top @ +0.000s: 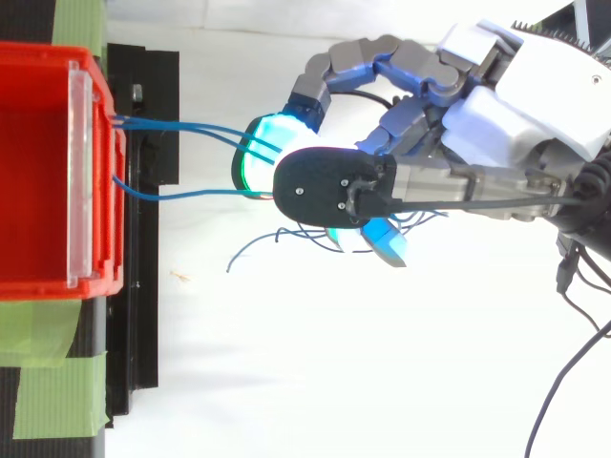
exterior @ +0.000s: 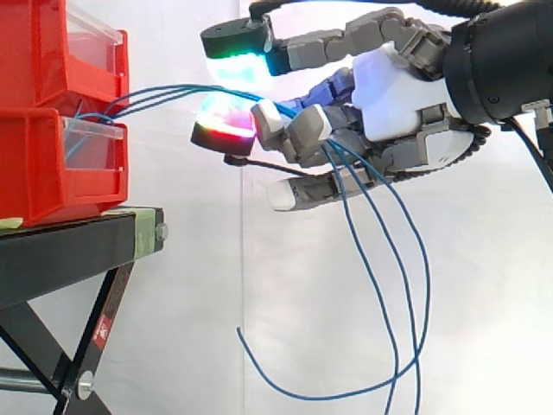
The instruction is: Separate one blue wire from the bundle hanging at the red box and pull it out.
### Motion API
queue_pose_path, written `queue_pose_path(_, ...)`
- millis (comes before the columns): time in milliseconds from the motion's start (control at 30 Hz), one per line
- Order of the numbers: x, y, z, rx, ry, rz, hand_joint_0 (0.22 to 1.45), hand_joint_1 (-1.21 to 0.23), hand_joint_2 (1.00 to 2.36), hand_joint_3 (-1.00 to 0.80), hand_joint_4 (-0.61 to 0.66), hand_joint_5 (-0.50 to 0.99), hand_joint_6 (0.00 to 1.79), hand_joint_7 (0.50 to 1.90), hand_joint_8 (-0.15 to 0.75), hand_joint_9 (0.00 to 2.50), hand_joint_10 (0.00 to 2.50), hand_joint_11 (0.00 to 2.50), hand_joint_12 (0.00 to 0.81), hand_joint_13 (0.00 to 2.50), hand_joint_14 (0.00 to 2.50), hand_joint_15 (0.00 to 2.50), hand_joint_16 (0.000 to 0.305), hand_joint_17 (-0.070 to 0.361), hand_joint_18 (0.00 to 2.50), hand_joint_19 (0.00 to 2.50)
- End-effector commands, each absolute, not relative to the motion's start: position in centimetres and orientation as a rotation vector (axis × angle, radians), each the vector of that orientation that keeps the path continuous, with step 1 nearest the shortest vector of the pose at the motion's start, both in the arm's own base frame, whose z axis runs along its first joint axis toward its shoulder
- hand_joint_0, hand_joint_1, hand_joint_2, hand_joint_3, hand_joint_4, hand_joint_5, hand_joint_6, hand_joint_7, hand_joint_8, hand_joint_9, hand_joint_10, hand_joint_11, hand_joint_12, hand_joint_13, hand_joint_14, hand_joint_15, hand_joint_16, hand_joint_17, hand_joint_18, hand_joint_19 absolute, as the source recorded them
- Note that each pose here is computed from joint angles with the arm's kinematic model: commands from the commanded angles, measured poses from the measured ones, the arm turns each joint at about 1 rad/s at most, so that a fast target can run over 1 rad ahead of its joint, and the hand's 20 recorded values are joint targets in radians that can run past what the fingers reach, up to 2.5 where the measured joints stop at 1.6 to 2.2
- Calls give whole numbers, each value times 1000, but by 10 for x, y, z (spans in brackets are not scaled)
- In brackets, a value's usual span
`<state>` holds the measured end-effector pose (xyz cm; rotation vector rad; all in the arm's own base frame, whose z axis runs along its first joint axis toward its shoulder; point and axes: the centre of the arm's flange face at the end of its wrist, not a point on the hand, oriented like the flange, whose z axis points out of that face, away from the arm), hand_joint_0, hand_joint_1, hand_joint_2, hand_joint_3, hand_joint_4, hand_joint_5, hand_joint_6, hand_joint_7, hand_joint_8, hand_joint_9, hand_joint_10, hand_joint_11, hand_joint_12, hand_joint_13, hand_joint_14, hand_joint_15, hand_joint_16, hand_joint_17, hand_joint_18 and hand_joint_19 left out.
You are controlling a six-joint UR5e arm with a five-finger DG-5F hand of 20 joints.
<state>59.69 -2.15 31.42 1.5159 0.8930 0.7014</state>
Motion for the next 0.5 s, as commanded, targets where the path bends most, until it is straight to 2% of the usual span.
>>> queue_pose_path(0,597,-22,314,1516,892,701,598,-782,1020,-239,176,-161,897,1022,403,1262,20,1125,399,1516,22,1340,52,117,893,553)
queue_pose_path(467,597,-21,314,1515,892,704,601,-821,1016,-293,194,-169,902,1015,397,1235,20,1132,398,1485,23,1326,52,117,874,545)
